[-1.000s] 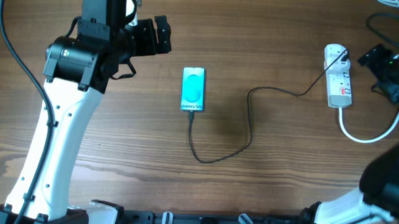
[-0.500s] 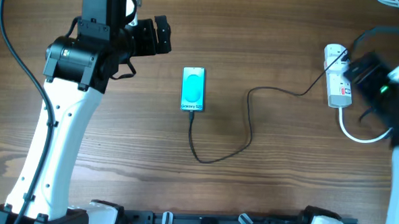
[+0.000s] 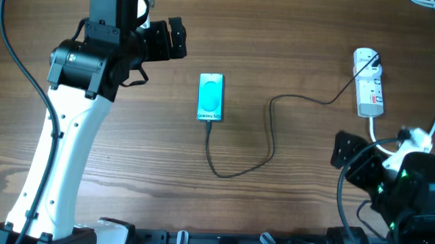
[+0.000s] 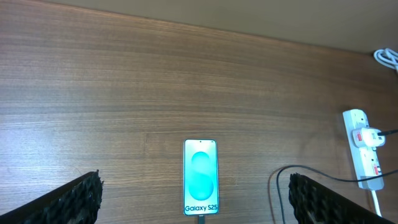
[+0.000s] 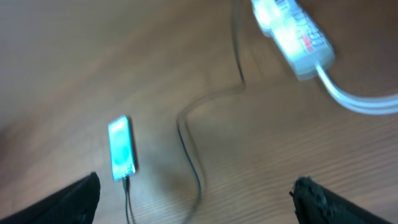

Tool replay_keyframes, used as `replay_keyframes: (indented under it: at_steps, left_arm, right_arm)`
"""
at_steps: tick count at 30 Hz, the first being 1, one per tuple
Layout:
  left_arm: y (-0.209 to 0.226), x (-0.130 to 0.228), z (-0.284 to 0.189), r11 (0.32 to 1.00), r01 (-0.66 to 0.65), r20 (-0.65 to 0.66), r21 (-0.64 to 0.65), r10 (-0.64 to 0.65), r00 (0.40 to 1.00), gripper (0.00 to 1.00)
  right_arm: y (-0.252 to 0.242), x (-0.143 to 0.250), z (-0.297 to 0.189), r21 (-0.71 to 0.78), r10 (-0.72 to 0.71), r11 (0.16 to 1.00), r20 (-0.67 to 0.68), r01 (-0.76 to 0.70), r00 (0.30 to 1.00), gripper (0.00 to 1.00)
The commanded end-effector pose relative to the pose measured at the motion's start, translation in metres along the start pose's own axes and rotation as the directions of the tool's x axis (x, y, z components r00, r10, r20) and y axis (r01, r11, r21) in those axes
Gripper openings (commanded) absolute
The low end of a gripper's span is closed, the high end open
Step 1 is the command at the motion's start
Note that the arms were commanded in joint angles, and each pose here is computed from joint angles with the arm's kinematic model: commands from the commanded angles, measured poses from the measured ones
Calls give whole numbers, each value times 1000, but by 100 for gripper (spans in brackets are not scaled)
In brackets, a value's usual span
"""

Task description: Plug charger to phone and switch on socket

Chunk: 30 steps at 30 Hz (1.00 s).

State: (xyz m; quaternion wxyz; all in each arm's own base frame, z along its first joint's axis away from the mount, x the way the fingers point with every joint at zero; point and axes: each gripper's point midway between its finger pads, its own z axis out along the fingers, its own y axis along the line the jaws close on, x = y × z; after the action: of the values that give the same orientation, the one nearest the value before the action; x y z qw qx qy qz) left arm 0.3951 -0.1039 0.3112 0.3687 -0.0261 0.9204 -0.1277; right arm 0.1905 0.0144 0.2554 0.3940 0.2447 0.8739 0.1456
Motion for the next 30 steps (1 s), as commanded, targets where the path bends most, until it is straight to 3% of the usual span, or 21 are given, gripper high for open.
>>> replay_keyframes:
  at_steps: [1, 20, 25, 28, 30]
  left_arm:
    - [3, 2, 3, 1000, 4, -5, -11, -4, 1000, 100]
    - [3, 2, 3, 1000, 4, -5, -11, -4, 1000, 100]
    - [3, 2, 3, 1000, 4, -5, -11, -4, 1000, 100]
    - [3, 2, 3, 1000, 4, -5, -11, -4, 1000, 100]
    - [3, 2, 3, 1000, 4, -5, -11, -4, 1000, 100]
  right_arm:
    - [-15, 17, 2, 71, 131, 989, -53, -127, 990, 100]
    - [-17, 17, 5, 90, 121, 989, -58, -115, 991, 100]
    - [-4, 6, 5, -13, -103, 995, 25, 103, 994, 100]
    - [19, 2, 9, -144, -314, 931, 156, 337, 936, 100]
    - [26, 3, 14, -187, -380, 885, 241, 427, 893, 100]
